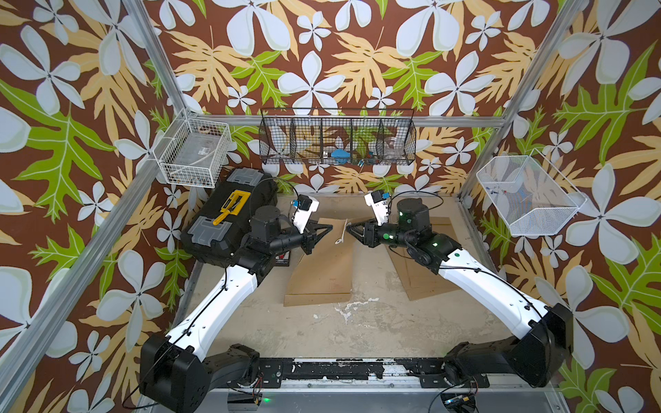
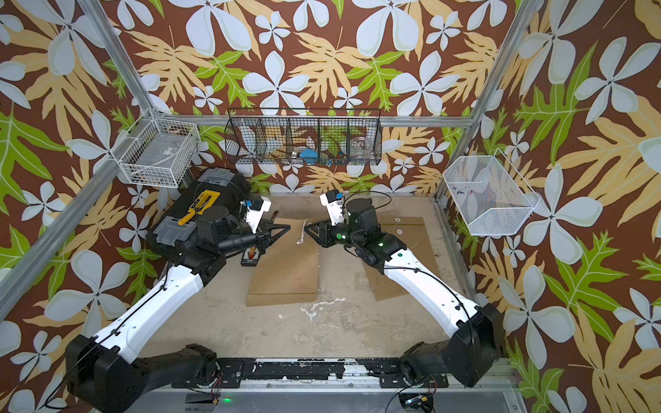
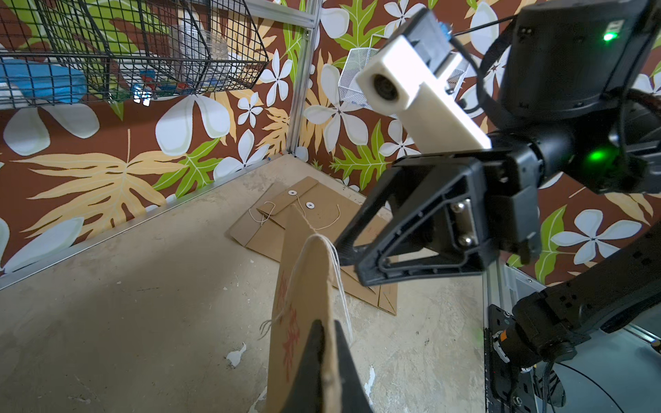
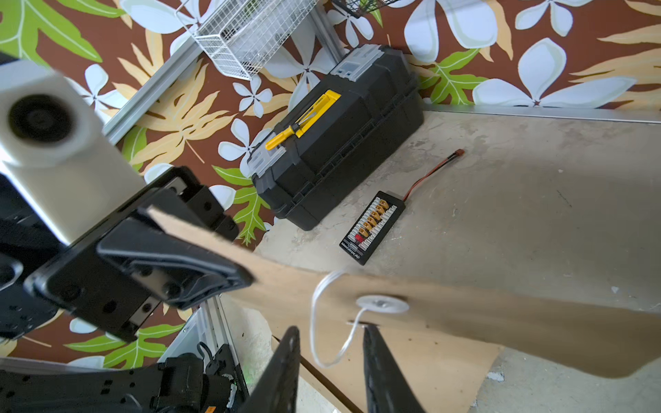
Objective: Close the mouth of the file bag
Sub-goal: Close the file bag.
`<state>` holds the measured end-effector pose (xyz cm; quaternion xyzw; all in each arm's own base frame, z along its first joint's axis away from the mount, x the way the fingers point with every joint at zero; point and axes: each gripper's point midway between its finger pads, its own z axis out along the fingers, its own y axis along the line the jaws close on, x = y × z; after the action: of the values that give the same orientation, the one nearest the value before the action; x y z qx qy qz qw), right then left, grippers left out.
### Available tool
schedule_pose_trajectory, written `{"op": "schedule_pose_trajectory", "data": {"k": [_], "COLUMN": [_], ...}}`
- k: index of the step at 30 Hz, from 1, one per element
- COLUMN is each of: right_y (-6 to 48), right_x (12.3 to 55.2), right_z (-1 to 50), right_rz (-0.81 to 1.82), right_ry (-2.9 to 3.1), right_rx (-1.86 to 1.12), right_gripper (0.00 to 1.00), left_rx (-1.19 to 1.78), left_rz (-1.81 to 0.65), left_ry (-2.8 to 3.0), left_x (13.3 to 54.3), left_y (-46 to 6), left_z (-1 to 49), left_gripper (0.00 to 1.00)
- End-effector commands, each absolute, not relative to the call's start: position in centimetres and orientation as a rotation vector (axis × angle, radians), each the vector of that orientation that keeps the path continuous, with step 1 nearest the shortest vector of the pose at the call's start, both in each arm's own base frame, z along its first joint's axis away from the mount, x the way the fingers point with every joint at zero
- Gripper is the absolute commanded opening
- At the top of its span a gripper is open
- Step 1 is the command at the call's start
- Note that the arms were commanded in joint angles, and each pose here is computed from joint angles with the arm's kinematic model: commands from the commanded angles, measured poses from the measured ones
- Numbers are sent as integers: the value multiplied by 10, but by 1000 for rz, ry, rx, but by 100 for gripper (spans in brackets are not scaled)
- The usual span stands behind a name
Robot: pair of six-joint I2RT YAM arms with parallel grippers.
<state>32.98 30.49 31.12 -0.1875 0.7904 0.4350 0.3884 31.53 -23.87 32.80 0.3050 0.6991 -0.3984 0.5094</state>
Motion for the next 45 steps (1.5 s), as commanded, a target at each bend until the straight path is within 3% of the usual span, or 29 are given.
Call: {"op": "schedule_pose_trajectory", "data": {"k": [1,13,17,27,33,38,45], "right_y": [314,333,336,329,319,309,278], "right_x": [332,324,300,272,282,297,330], "right_z": [322,341,342,287,254,256,250], "right_rz": [1175,1363,1453,1455,1308,1185,880], "right_ry": [1982,1896,1826,1940,2078,2116,2228], "right_rx": [-461,-520,-648,-755,-708,-620,-450], "right_gripper": [29,7,7,7,12,42,52], "left_rx": [753,730,676,578,580,616,664], "left_rz": [-991,-988,-924,-847,-838,-841,-867], "left_ry": [1661,1685,1739,1776,1760,1765,1741], "left_x": [310,313,328,353,352,345,335], "left_y": [-241,-240,-235,-226,-223,-223,-226], "left_z": [332,323,317,319,324,317,320], "left_gripper": [0,0,0,0,0,0,0]}}
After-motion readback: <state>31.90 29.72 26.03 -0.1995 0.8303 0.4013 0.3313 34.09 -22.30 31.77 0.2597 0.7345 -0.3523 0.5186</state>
